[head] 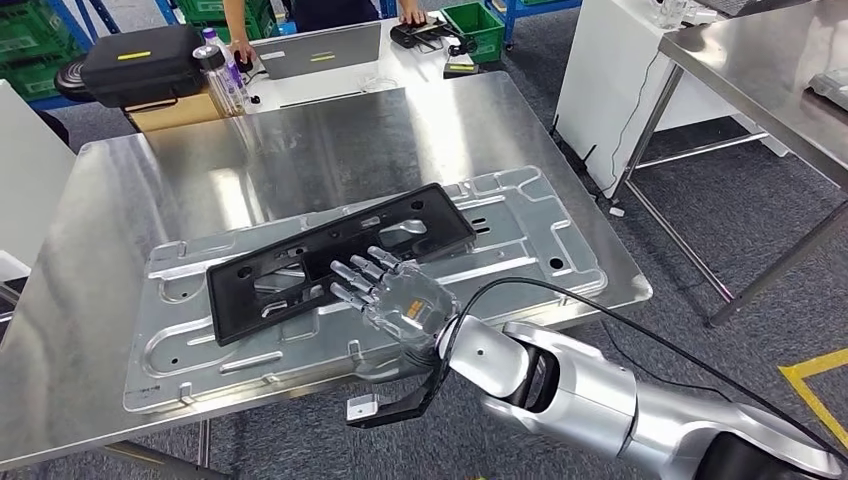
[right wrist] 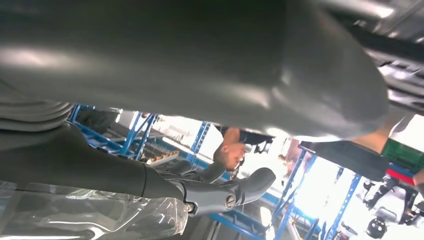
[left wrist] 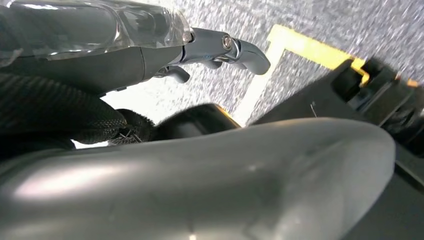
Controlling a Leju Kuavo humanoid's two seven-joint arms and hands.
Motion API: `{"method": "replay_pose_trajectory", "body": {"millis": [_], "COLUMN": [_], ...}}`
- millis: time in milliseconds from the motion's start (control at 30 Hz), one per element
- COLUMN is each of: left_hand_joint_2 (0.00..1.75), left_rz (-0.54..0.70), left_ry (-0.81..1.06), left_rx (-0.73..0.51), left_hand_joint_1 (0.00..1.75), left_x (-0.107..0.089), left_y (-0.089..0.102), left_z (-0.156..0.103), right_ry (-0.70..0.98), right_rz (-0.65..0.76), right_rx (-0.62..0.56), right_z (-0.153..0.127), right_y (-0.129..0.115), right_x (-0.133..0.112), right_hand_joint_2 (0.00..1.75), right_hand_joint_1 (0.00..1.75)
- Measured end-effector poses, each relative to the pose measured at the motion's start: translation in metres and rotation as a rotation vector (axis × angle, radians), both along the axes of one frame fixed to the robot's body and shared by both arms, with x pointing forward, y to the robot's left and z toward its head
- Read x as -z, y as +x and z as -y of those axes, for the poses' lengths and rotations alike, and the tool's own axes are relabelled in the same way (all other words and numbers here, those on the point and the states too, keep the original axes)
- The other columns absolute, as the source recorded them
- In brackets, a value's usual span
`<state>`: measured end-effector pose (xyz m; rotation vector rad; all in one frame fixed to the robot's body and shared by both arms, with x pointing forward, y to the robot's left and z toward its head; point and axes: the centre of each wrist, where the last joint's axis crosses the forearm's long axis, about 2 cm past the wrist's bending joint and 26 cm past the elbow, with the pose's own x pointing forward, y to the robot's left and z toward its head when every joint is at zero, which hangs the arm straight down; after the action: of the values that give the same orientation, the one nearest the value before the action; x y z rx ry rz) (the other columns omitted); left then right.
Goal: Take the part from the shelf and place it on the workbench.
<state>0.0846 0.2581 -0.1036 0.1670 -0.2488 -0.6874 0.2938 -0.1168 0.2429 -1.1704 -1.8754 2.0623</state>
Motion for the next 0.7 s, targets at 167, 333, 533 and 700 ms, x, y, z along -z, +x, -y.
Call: {"method": "replay_pose_trajectory", "body": {"millis": [167,333,533,700], "left_hand_joint_2": [0.00,0.00,0.00,0.00], "left_rz": [-0.005,-0.013,-0.005,0.004], "left_ry": [0.002,0.006,0.001,-0.001], "left_rx": [0.000,0.001,0.001,0.001], "left_hand_joint_1": [0.00,0.00,0.00,0.00], "left_x": [0.0003,0.0010,0.0005,0.0000], "left_y": [-0.0015,-0.0047,-0.0033,-0.0015], "left_z": [-0.0002,-0.0007,0.0022,0.0039], "right_ry": [0.001,0.003,0.002,0.005], "right_rz": [-0.001,0.003,0.002,0.005], "right_rx": [0.000,0.001,0.002,0.001], "right_z": [-0.0001,-0.0001,0.0003,0.0003], "right_y": [-0.0002,0.0005,0.0005,0.0009], "right_x": [0.0001,-0.0010,-0.0006,-0.0014], "right_hand_joint_2": [0.00,0.00,0.00,0.00], "right_hand_joint_1": [0.00,0.00,0.00,0.00]}}
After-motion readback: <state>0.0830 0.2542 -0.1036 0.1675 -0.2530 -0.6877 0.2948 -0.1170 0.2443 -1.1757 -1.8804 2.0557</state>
